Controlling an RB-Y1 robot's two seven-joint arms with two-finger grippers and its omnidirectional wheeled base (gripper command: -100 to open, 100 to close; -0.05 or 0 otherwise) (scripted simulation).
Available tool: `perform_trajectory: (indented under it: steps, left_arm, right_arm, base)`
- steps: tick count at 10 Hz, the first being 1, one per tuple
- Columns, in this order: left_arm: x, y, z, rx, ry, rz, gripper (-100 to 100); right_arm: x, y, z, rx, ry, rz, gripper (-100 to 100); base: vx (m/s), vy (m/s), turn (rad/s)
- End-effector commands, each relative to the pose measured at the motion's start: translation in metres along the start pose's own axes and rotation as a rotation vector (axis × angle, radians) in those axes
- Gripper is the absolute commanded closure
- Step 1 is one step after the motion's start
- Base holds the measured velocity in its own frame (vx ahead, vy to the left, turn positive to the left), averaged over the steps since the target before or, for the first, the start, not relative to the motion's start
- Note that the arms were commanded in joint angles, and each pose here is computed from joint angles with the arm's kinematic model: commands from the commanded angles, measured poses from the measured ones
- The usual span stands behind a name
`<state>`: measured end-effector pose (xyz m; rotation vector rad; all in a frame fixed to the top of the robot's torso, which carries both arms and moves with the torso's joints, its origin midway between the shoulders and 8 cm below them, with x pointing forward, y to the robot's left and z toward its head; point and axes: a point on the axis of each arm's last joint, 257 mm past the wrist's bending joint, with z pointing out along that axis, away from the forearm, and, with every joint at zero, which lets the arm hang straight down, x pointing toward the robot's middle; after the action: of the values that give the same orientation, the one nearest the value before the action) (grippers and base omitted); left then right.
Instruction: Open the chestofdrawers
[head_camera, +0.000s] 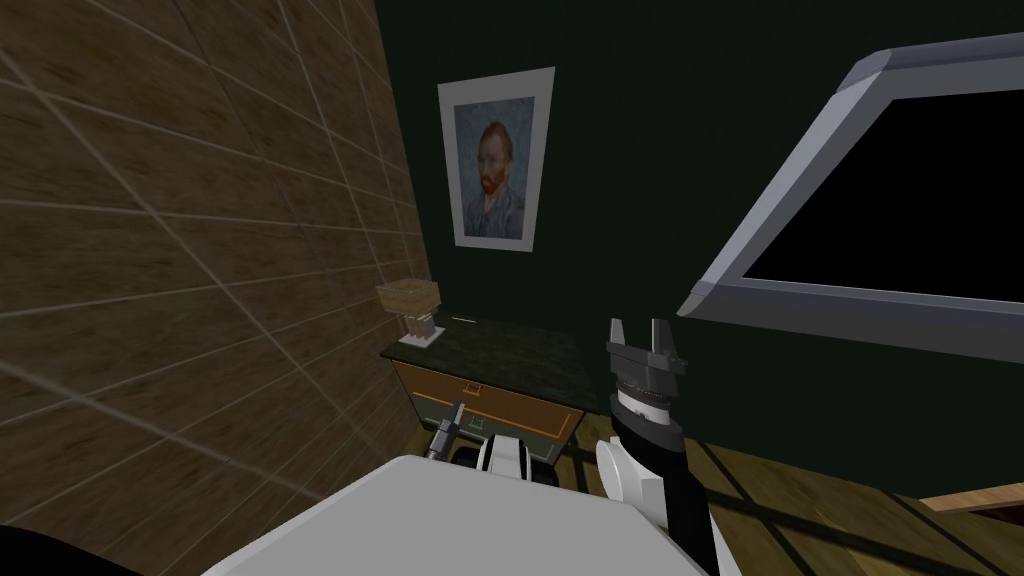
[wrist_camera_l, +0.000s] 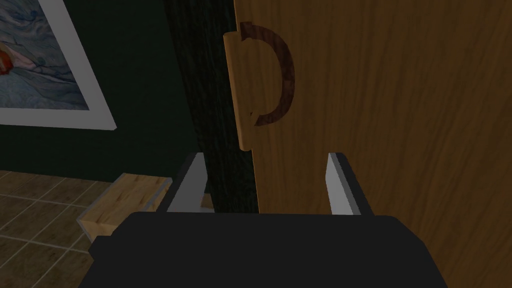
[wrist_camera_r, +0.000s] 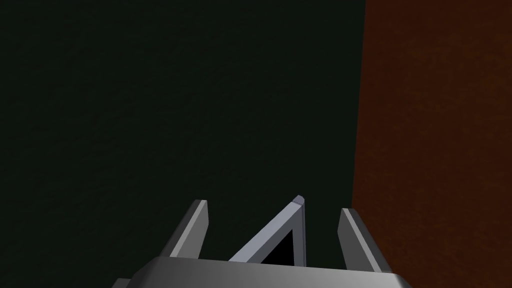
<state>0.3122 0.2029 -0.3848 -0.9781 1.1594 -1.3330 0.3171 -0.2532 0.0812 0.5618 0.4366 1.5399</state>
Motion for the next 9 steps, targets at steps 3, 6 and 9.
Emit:
perform_trajectory:
  steps: [3,6,9]
  left_arm:
    - [-0.023,0.004,0.016,-0.017,0.028,0.059,-100]
    - [-0.019,0.003,0.035,-0.018,0.026,0.056,-100]
    - [-0.029,0.003,0.047,-0.024,0.037,0.083,-100]
  right_arm:
    - [0.0,0.0,0.0,0.0,0.0,0.0,0]
    - [0.0,0.0,0.0,0.0,0.0,0.0,0]
    - [0.0,0.0,0.0,0.0,0.0,0.0,0]
  base:
    - [-0.037,-0.007,0.011]
    - [-0.046,-0.007,0.011]
    - [-0.039,-0.004,0.008]
